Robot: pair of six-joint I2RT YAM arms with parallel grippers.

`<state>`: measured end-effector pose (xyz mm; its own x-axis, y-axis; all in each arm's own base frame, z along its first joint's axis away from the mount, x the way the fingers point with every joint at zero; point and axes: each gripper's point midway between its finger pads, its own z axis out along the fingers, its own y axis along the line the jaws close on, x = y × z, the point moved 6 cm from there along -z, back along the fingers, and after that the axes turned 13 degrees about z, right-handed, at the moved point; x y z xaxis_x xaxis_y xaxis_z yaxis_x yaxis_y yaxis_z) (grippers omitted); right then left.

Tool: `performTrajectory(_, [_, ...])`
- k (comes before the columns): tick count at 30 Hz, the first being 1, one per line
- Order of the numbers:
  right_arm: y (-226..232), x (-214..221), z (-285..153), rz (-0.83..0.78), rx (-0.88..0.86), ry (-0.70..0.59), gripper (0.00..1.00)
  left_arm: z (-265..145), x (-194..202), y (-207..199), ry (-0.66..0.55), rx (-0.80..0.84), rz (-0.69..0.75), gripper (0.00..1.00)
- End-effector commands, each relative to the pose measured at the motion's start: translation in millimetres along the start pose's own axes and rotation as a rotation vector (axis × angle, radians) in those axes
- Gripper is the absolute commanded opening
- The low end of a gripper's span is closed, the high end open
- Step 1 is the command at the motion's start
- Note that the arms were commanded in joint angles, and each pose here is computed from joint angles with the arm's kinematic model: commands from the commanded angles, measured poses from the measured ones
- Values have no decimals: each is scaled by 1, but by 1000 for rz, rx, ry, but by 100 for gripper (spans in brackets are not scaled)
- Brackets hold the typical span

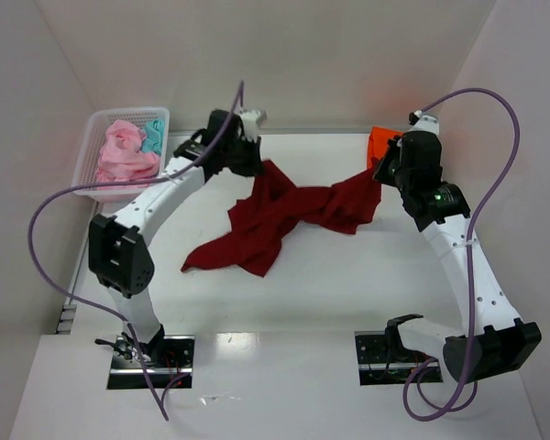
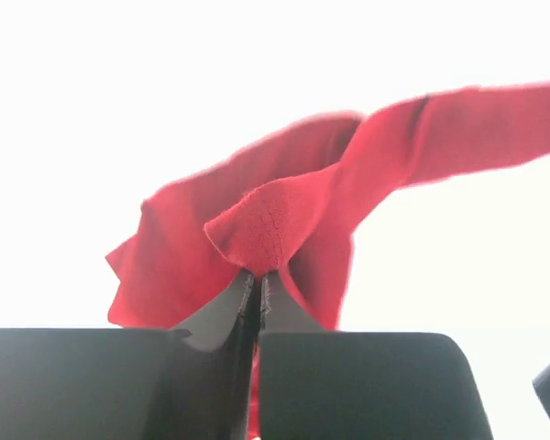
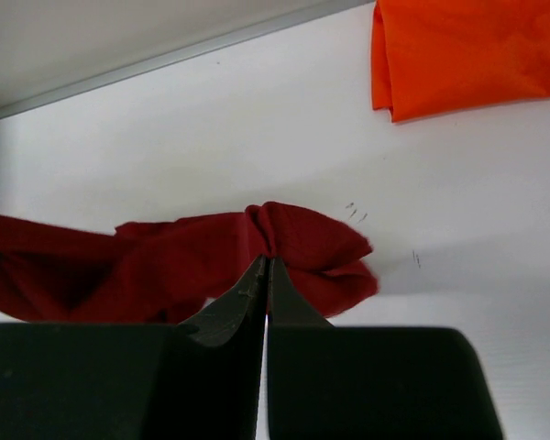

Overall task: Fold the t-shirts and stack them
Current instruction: Flatten out the tshirt

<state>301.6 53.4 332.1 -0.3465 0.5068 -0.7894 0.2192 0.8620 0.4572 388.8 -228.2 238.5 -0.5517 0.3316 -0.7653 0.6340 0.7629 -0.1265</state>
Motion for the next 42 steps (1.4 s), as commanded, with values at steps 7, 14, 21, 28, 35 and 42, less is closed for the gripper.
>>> performTrajectory(7, [63, -121, -6, 14, -149, -375, 1, -177, -136, 83, -528, -550, -41, 0])
performTrajectory(14, [90, -204, -29, 15, -204, -606, 1, -250, -161, 124, -669, -752, -78, 0])
performTrajectory(21, [99, -248, -63, 9, -225, -760, 1, -295, -154, 151, -662, -950, -77, 0])
performTrajectory(28, [94, -255, -82, -2, -194, -814, 1, -299, -150, 155, -662, -980, -109, 0])
performTrajectory(35, [100, -271, -102, 12, -224, -886, 1, -307, -150, 158, -690, -990, -117, 0])
performTrajectory(42, [119, -299, -117, -18, -292, -984, 1, -344, -178, 140, -831, -976, -78, 0])
